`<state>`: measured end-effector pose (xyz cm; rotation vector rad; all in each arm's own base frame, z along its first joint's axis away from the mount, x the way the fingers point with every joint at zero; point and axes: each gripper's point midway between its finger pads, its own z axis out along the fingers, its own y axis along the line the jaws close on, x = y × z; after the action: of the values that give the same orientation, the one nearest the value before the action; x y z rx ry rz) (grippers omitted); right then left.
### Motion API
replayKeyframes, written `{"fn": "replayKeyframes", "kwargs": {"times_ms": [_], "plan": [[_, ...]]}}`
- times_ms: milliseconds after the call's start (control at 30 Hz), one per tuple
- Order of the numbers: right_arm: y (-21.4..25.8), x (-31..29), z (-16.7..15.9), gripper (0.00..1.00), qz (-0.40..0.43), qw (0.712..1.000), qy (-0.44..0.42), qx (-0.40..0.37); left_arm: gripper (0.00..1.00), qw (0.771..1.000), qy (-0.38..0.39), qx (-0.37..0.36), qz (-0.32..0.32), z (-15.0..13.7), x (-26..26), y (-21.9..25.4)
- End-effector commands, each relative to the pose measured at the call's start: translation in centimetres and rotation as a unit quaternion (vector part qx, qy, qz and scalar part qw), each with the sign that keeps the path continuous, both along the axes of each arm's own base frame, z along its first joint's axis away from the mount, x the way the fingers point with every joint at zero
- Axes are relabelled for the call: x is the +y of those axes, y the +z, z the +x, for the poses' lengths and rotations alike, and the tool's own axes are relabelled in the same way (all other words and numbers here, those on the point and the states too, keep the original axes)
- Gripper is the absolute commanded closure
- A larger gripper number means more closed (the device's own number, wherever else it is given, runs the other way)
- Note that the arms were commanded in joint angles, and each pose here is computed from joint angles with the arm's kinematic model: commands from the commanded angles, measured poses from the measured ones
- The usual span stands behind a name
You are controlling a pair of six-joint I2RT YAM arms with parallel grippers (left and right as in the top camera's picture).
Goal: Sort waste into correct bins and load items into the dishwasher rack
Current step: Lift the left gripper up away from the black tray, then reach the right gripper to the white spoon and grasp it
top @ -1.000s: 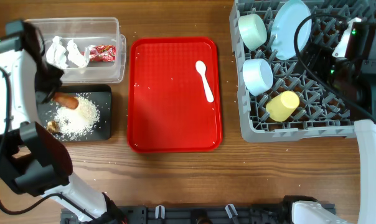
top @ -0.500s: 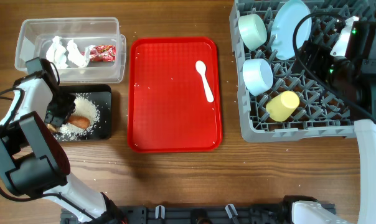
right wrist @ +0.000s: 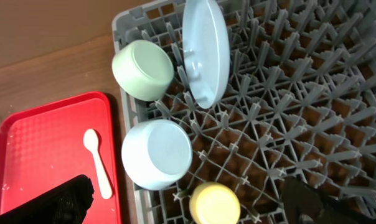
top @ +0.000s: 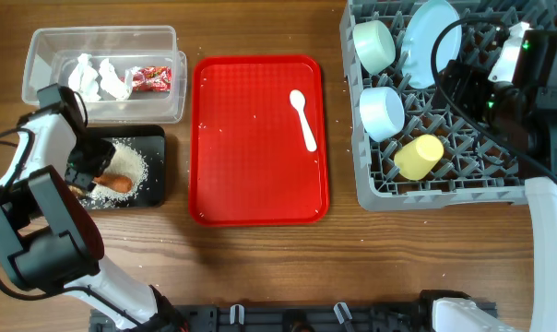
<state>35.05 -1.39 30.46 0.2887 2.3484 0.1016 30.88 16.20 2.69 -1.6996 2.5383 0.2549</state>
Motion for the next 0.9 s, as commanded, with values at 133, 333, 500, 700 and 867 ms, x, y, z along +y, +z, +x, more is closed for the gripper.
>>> {"fn": "replayKeyframes", "kwargs": {"times_ms": [133,333,500,700,867], "plan": [[0.8,3.5,0.8,0.00,0.025,0.992,0.121,-0.028,0.39,0.970,-0.201,-0.131,-0.031,4.8,-4.6,10.2],[1.2,9.0,2.9,0.00,0.072,0.977,0.193,-0.053,0.28,0.921,-0.348,-0.166,-0.058,6.4,-14.4,12.7],[-3.4,16.3,5.7,0.00,0.087,0.960,0.267,-0.015,0.00,0.896,-0.411,-0.150,-0.077,6.3,-20.0,11.7],[-12.6,22.2,9.5,0.13,0.099,0.955,0.276,0.051,0.00,0.894,-0.418,-0.143,-0.080,6.4,-23.2,10.8],[-17.7,24.5,11.4,0.22,0.072,0.957,0.275,0.061,0.00,0.889,-0.427,-0.143,-0.081,6.8,-24.2,10.3]]}}
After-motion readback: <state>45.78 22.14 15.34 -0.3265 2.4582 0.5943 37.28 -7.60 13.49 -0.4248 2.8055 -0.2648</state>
